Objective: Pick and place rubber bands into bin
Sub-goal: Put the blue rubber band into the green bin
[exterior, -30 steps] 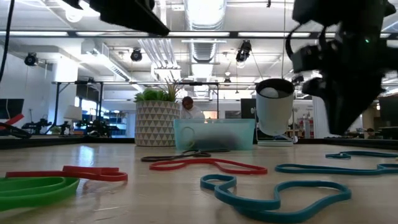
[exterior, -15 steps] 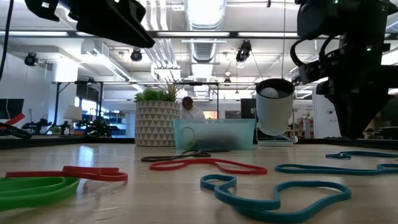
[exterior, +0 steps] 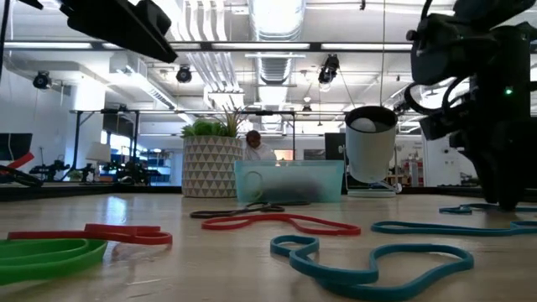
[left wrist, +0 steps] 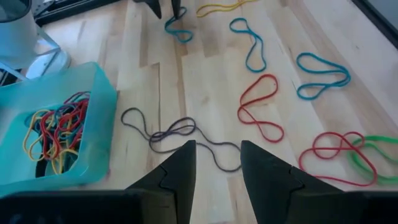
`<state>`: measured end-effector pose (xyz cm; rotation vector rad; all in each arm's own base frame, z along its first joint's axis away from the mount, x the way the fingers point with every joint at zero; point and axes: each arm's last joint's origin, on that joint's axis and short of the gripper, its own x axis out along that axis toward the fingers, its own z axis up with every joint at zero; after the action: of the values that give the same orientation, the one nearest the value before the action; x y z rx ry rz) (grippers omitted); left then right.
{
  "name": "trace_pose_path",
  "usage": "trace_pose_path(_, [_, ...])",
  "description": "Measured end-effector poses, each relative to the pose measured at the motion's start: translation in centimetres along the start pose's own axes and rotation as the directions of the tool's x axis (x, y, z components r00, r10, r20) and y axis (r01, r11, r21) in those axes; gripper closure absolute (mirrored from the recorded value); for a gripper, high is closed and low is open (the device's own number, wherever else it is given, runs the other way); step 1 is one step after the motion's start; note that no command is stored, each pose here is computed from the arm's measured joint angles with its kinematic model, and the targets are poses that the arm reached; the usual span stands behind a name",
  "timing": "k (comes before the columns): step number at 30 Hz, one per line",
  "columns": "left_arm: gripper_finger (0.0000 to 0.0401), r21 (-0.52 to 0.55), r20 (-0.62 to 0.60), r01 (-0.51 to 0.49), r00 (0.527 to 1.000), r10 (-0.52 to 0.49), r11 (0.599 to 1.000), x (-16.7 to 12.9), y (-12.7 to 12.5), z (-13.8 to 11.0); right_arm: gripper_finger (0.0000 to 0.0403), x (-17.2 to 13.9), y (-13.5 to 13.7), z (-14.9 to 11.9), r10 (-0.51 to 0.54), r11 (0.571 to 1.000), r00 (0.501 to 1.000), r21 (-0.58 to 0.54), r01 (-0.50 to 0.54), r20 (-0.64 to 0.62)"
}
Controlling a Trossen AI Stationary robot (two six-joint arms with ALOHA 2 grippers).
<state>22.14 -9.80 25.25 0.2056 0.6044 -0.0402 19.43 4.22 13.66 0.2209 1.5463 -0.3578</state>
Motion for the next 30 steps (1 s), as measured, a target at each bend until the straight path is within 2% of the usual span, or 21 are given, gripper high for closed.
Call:
trace_pose_path(8, [0.0290,0.007,-0.002,0.008,1.000,-0.008,1.000,-0.1,-0.2,-0.1,0.0230,0.6,0.1,0.1,0.079,0.997,0.997,0.021,-0.079,0.013])
trace_pose_path(18, [0.0289,0.007,-0.002,0.008,1.000,-0.008,1.000,0.0,-0.2,-0.2,0.0234,1.4,-0.6,0.0,0.130,0.980,0.991,0.153,-0.129,-0.001])
trace_pose_path(24, [0.0289,0.006,-0.002,0.008,1.000,-0.008,1.000,0.0,-0.2,-0.2,0.0235,1.5,-0.8,0.1,0.141,0.973,0.990,0.183,-0.137,-0.008])
trace_pose_path(27, [0.0289,0.006,-0.002,0.008,1.000,-0.008,1.000,0.0,-0.2,-0.2,0.0244,1.5,-0.9,0.1,0.142,0.970,0.990,0.201,-0.137,-0.011])
trace_pose_path(30, [0.0289,0.006,-0.002,0.008,1.000,-0.008,1.000,0.0,-0.2,-0.2,0.0270,1.5,-1.0,0.1,0.139,0.971,0.990,0.200,-0.133,-0.014])
